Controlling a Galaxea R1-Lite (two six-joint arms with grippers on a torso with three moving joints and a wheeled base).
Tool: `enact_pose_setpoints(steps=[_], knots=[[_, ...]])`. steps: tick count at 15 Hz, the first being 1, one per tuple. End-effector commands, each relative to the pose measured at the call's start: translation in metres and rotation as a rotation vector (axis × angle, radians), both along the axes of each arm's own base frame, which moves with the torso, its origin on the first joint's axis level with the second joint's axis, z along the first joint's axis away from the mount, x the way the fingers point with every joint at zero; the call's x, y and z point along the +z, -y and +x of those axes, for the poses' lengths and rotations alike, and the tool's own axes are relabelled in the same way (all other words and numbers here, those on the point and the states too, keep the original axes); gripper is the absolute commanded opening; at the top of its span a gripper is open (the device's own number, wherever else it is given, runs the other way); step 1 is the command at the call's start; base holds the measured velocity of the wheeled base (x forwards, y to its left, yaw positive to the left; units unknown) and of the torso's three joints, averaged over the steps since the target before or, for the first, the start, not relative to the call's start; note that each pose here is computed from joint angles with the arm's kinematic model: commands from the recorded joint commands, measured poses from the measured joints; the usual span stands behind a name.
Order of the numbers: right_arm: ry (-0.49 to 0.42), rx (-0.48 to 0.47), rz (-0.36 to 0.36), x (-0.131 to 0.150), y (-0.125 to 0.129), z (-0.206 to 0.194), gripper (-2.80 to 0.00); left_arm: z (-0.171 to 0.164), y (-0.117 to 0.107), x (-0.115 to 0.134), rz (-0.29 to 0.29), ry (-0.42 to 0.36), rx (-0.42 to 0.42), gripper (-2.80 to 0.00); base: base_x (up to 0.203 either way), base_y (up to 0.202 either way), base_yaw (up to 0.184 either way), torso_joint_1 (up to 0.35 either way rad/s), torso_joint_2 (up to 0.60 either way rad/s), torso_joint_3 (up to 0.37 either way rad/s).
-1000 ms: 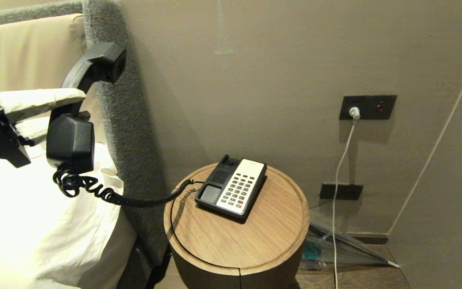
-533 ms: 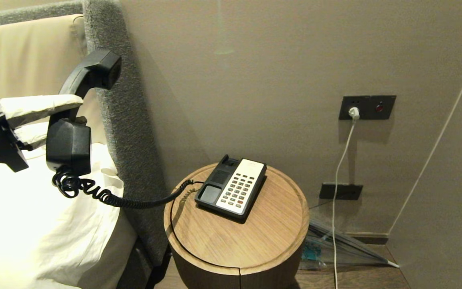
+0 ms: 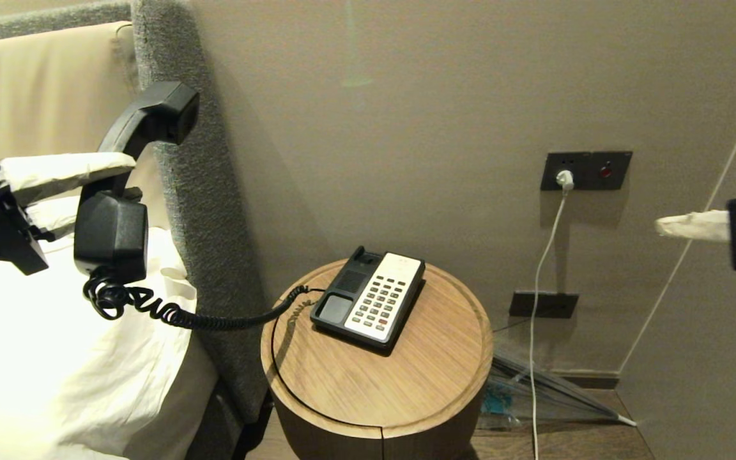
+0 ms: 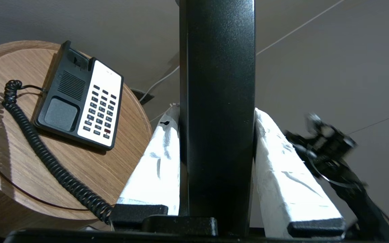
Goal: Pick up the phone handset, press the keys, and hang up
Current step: Dial the number
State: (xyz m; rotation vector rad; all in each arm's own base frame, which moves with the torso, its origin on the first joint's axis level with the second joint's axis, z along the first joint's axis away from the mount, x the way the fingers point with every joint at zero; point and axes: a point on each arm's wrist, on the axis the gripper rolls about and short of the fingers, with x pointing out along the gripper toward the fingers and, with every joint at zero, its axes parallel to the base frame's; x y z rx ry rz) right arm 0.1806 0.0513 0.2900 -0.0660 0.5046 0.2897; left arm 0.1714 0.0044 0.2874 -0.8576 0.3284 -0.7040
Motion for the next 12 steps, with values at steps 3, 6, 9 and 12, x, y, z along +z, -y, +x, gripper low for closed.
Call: enact_pose_setpoints(steps=[3, 6, 9, 12], knots=[[-0.070, -0.008, -0.013, -0.045, -0.090, 0.096, -2.80, 0.001, 0.000, -0.001, -0.005, -0.007, -0.005, -2.80, 0.000, 0.000, 0.000, 0.000, 0.00, 0.000], [-0.070, 0.003, 0.047, -0.059, -0.144, 0.115, -2.80, 0.001, 0.000, -0.002, -0.005, -0.011, -0.004, -2.80, 0.000, 0.000, 0.000, 0.000, 0.00, 0.000], [-0.060, -0.014, 0.071, -0.081, -0.173, 0.130, -2.80, -0.003, 0.000, -0.005, -0.006, -0.016, -0.004, -2.80, 0.000, 0.000, 0.000, 0.000, 0.00, 0.000], [0.018, -0.027, 0.146, -0.099, -0.196, 0.152, -2.80, -0.003, 0.000, -0.005, -0.006, -0.015, -0.005, -2.80, 0.000, 0.000, 0.000, 0.000, 0.00, 0.000]])
